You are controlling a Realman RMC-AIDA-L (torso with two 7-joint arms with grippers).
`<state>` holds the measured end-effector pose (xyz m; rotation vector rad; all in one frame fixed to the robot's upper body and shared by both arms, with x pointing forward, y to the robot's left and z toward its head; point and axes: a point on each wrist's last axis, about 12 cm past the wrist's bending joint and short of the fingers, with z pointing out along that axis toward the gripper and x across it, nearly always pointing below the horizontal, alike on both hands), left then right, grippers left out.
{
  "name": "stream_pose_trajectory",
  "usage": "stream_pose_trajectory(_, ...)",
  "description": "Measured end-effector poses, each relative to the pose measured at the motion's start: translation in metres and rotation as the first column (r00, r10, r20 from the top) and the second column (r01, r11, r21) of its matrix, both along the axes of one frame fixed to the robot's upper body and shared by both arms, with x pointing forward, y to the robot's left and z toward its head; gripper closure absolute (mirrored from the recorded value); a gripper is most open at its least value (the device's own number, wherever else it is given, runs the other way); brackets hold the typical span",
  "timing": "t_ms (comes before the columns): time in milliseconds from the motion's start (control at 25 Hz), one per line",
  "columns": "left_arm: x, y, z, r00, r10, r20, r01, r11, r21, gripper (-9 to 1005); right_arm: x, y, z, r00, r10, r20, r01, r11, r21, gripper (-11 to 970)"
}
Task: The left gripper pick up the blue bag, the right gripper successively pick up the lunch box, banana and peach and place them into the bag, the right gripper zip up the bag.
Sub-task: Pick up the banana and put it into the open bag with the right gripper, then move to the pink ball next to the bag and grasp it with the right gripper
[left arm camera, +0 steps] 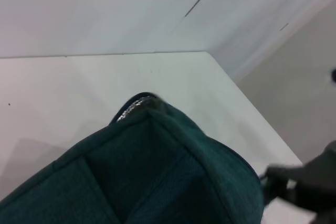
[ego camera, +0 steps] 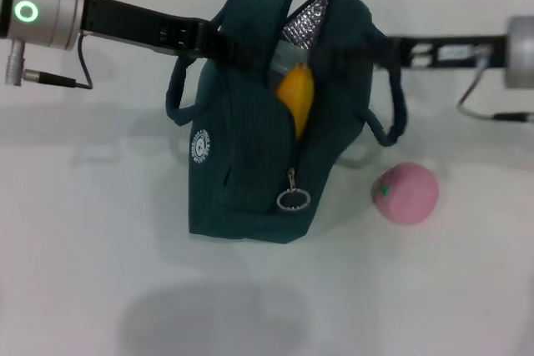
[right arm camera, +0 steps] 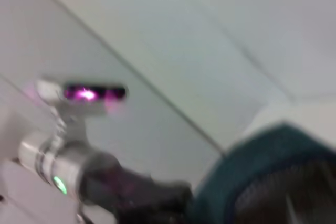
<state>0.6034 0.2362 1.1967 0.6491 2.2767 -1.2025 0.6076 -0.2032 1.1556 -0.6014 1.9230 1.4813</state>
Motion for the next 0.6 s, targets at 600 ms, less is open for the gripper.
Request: stream_pose_trajectory(600, 0.002, 0.005, 0.006, 1.0, 0.013, 0.014, -0.013, 1.0, -0.014, 959, -0.044, -0.099, 0.032, 0.909, -0.06, 0.411, 0.085, 0.996, -0.041, 352)
